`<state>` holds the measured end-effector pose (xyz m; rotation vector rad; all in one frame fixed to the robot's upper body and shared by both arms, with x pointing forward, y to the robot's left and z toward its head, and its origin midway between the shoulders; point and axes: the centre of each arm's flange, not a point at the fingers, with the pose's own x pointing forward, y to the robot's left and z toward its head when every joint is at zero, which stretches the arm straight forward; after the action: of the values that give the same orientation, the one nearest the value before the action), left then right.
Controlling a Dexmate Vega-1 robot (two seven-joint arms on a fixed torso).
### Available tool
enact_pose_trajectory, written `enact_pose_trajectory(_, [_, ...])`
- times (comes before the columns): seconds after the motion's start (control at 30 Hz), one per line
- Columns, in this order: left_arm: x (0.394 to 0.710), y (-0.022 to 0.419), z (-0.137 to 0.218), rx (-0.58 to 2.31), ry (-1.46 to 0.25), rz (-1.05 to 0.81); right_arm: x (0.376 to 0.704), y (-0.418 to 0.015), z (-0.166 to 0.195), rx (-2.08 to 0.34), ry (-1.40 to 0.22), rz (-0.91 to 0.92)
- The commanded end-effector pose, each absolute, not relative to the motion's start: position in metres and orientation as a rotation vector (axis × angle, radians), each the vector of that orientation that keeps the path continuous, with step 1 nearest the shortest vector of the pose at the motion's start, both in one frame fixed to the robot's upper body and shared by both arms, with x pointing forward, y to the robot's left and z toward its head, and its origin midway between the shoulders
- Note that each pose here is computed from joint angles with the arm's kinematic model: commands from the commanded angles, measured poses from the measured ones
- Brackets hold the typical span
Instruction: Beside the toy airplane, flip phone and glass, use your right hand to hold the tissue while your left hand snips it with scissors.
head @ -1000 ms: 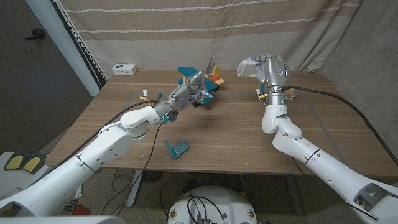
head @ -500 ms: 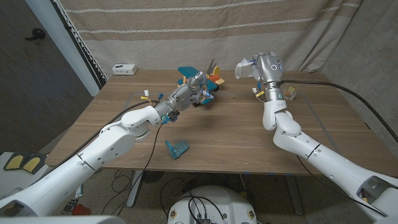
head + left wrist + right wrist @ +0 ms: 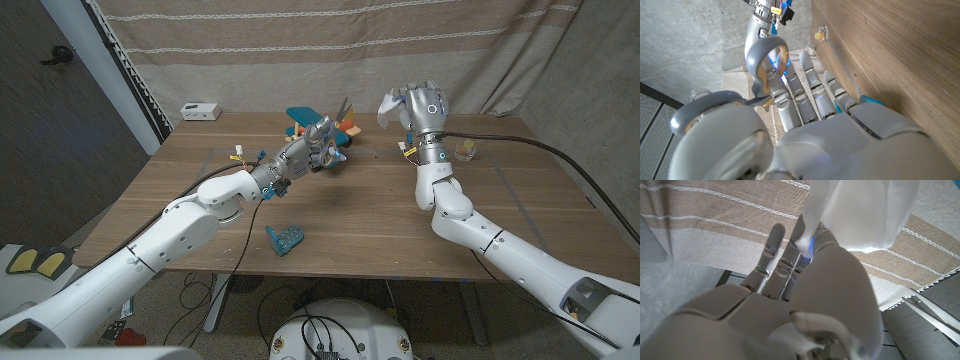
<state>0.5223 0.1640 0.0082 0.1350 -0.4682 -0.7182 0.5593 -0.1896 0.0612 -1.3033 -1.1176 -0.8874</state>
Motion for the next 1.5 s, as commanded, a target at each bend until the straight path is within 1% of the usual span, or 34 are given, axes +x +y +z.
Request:
enact_pose_trajectory(0.03, [0.524, 0.16, 0.004, 0.134, -0.448, -0.737, 0.562, -0.168, 0.064, -1.281, -1.127, -0.93])
enact_pose_trajectory(0.53, [0.528, 0.151, 0.002, 0.114, -0.444, -0.761, 0.56, -0.151, 0.07, -1.226, -1.164, -0.987])
enact_pose_trajectory(1.0, [0.533, 0.142, 0.005, 0.104, -0.45, -0.785, 0.562, -0.138, 0.063, -1.214, -1.211, -0.945])
enact_pose_trajectory(1.5, [0.54, 0.139, 0.005, 0.087, -0.456, -0.792, 0.558, -0.135, 0.059, -1.213, -1.215, -0.939])
